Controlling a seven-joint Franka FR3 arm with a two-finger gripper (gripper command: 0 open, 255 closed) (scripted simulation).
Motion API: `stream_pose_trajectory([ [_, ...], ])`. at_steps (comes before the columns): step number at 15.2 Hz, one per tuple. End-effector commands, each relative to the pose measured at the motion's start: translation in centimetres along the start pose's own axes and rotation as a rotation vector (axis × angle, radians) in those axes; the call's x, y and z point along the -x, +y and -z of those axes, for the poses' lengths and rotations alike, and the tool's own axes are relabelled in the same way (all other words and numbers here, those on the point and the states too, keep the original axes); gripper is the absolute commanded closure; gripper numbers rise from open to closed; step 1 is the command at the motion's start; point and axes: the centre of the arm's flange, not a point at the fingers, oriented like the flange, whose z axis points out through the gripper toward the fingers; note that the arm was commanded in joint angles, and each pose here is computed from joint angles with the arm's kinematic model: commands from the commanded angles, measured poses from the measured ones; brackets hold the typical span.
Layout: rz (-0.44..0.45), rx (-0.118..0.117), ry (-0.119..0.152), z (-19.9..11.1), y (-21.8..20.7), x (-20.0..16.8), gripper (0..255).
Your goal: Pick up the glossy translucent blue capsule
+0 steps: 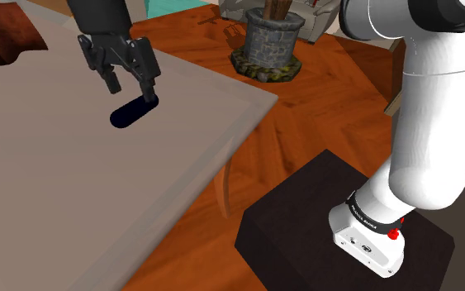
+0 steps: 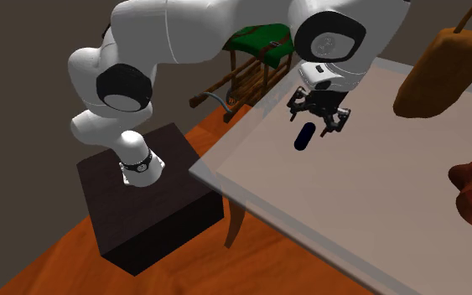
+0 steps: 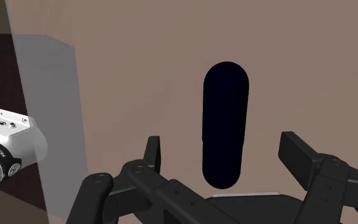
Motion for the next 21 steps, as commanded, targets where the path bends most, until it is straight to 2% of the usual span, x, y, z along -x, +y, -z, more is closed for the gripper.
stream_pose_trajectory([
  [1, -0.009, 0.001, 0.002, -1.0, -0.5, 0.1, 0],
  [7, -0.009, 0.001, 0.002, -3.4, -0.9, 0.0, 0],
  [8, -0.009, 0.001, 0.002, -3.4, -0.9, 0.1, 255],
  [17, -0.009, 0.001, 0.002, -3.4, -0.9, 0.0, 255],
  [21, -0.009, 0.001, 0.002, -1.3, -0.5, 0.1, 255],
])
